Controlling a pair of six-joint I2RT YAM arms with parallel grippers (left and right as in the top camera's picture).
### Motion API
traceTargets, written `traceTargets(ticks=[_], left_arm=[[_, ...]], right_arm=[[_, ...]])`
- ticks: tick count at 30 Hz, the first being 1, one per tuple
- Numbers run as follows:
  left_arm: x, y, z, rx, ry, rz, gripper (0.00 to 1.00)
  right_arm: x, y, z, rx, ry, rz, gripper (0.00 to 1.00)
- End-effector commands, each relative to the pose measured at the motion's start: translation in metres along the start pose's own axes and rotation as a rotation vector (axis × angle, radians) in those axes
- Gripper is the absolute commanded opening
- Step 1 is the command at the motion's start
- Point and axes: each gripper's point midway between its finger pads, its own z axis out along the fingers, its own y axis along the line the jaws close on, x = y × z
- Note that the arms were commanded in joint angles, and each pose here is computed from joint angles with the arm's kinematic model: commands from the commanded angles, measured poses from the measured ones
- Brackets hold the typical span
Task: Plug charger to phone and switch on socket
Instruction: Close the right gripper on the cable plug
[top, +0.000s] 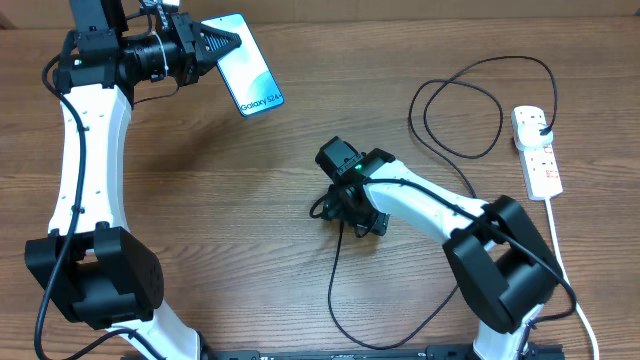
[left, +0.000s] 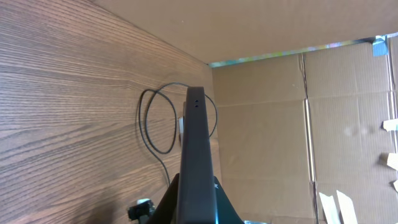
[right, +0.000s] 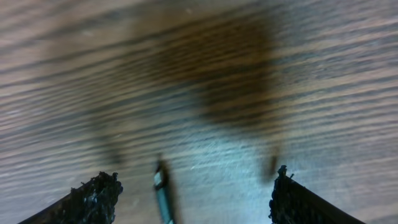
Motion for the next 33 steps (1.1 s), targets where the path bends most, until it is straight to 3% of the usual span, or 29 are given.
traceTargets(ticks=[1,10,19,22,26,33], left_arm=[[0.002,-0.004,-0.001,0.035,0.019,0.029,0.04],[0.002,-0.004,-0.001,0.036,0.018,0.046,0.04],[0.002,-0.004,-0.001,0.036,0.020,0.044,0.04],[0.002,-0.004,-0.001,0.036,0.021,0.044,0.04],[0.002,-0.004,-0.001,0.036,0.021,0.044,0.04],[0.002,-0.004,-0.001,0.035,0.021,0.043,0.04]], right_arm=[[0.000,0.002,0.005,0.011,-0.001,-0.012,0.80],[0.013,0.015,0.006,-0.003,-0.009,-0.142,0.79],[0.017,0.013,0.007,0.021,-0.013,-0.156,0.56],[0.018,0.012,0.011,0.028,-0.002,-0.154,0.39],[0.019,0.012,0.012,0.029,0.003,-0.155,0.25],[0.020,0.012,0.012,0.028,0.007,-0.151,0.17]])
